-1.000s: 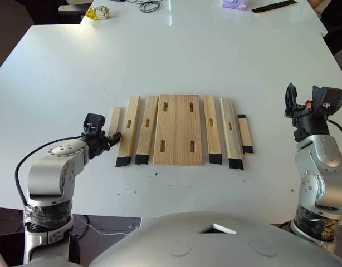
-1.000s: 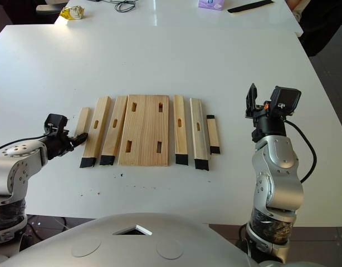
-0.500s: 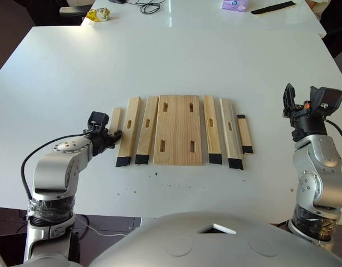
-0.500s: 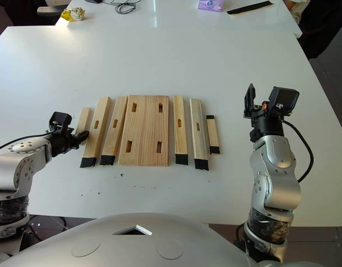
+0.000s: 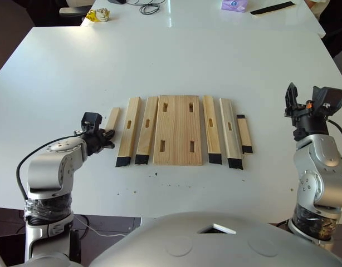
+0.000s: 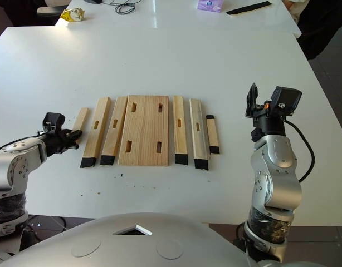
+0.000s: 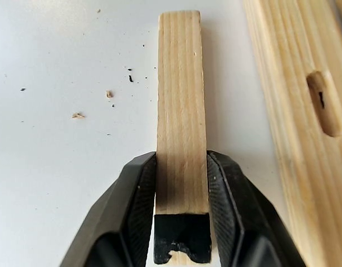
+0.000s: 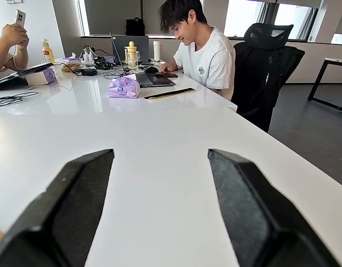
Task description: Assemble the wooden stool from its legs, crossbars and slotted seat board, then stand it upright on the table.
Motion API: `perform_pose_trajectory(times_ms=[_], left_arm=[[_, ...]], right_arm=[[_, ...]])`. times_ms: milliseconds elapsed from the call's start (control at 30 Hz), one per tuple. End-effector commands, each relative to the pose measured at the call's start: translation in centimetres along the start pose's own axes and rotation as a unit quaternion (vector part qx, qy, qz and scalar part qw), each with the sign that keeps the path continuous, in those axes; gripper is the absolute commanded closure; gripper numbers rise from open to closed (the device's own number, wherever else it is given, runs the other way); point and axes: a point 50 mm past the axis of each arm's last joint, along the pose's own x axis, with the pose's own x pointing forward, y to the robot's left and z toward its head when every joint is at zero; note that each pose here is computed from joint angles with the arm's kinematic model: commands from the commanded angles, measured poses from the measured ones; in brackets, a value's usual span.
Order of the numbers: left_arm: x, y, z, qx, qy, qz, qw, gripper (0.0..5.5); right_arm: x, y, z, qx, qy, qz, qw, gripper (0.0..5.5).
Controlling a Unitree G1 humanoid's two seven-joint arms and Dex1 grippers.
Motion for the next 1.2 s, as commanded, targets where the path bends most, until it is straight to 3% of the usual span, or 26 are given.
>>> perform_pose_trajectory(times_ms=[33, 200, 333, 467, 533, 667, 767, 1000, 1100, 1200], left_arm=[[0.7, 1.1, -0.5, -0.023, 0.032, 0.034, 0.999, 4.20], [-0.5, 2.2, 7.5, -0.041, -0.131, 0.034, 0.990, 4.20], [-3.4, 1.3, 14.5, 0.007, -0.304, -0.001, 0.953, 4.20], [-6.0, -2.2, 18.1, -0.005, -0.409, -0.166, 0.897, 4.20], [-8.2, -5.1, 19.3, -0.046, -0.427, -0.333, 0.840, 4.20], [-12.3, -9.3, 18.7, 0.001, -0.426, -0.552, 0.717, 4.20], [-12.4, -10.3, 17.2, 0.020, -0.394, -0.618, 0.679, 4.20], [-10.8, -12.2, 13.1, 0.096, -0.323, -0.655, 0.676, 4.20], [-10.0, -12.4, 12.5, 0.114, -0.317, -0.647, 0.684, 4.20], [-9.8, -12.6, 12.5, 0.121, -0.321, -0.642, 0.686, 4.20]], right_arm=[[0.3, -0.2, 0.3, 0.000, -0.003, -0.007, 1.000, 2.36], [0.7, -0.1, 1.2, 0.006, -0.022, 0.020, 1.000, 2.36], [1.6, -0.2, 2.7, 0.064, -0.034, 0.081, 0.994, 2.36], [2.3, 0.2, 4.2, 0.131, -0.035, 0.194, 0.972, 2.36], [2.3, 0.8, 5.4, 0.139, -0.034, 0.285, 0.948, 2.36], [1.3, 1.7, 8.0, 0.175, -0.010, 0.494, 0.852, 2.36], [1.0, 2.6, 9.7, 0.182, -0.001, 0.591, 0.786, 2.36], [0.5, 5.1, 11.6, 0.184, 0.086, 0.726, 0.657, 2.36], [0.1, 5.3, 12.3, 0.174, 0.103, 0.751, 0.629, 2.36], [-0.1, 5.6, 12.7, 0.169, 0.108, 0.759, 0.619, 2.36]])
